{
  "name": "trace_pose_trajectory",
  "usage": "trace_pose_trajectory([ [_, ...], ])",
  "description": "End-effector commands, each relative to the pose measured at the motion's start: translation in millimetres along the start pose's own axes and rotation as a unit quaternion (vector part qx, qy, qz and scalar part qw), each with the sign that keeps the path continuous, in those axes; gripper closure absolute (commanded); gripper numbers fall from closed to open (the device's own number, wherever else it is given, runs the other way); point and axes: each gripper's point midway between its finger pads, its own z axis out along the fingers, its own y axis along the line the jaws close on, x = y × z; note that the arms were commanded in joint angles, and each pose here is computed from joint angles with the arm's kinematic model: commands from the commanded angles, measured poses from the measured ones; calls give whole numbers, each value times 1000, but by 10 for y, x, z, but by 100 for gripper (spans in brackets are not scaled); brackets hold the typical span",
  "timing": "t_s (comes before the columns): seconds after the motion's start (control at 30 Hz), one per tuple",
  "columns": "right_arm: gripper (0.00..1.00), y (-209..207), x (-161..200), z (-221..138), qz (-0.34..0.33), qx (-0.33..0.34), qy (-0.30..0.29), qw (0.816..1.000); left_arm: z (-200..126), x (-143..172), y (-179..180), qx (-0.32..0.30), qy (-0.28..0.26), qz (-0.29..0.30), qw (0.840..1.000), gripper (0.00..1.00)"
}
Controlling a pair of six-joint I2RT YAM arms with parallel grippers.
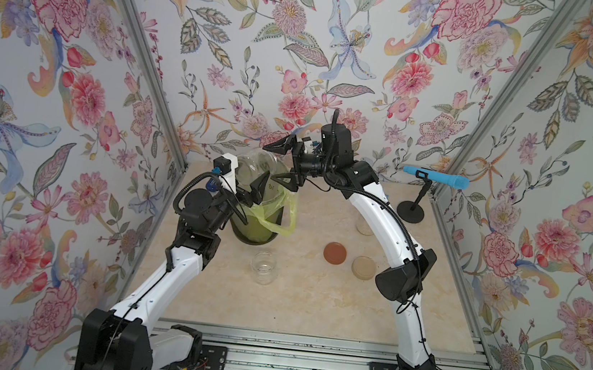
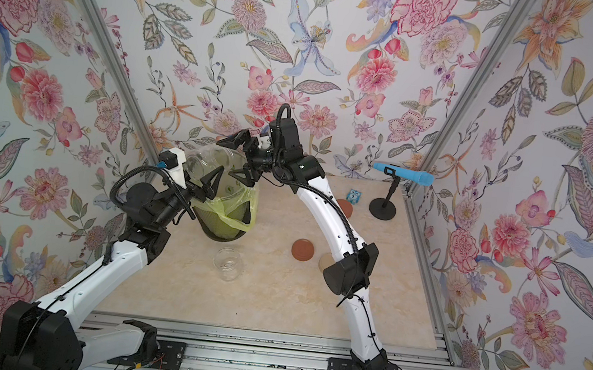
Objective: Empty moldy rice from jars
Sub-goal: Place the jar at the center of the board.
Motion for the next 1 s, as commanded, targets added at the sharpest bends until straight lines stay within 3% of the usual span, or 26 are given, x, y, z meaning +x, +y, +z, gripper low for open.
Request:
trace_pose_trajectory([
  [0.0, 0, 111, 27, 20, -3, -20, 7, 1000, 30, -315, -100, 12, -57, 25, 998, 100],
  [0.67, 0, 131, 94, 59, -1, -28, 18, 999, 180, -210, -287, -4, -53, 57, 997, 100],
  [0.97, 0, 241, 136, 45, 10, -46, 26, 999, 135, -171, -267, -43, -54, 83, 994, 100],
])
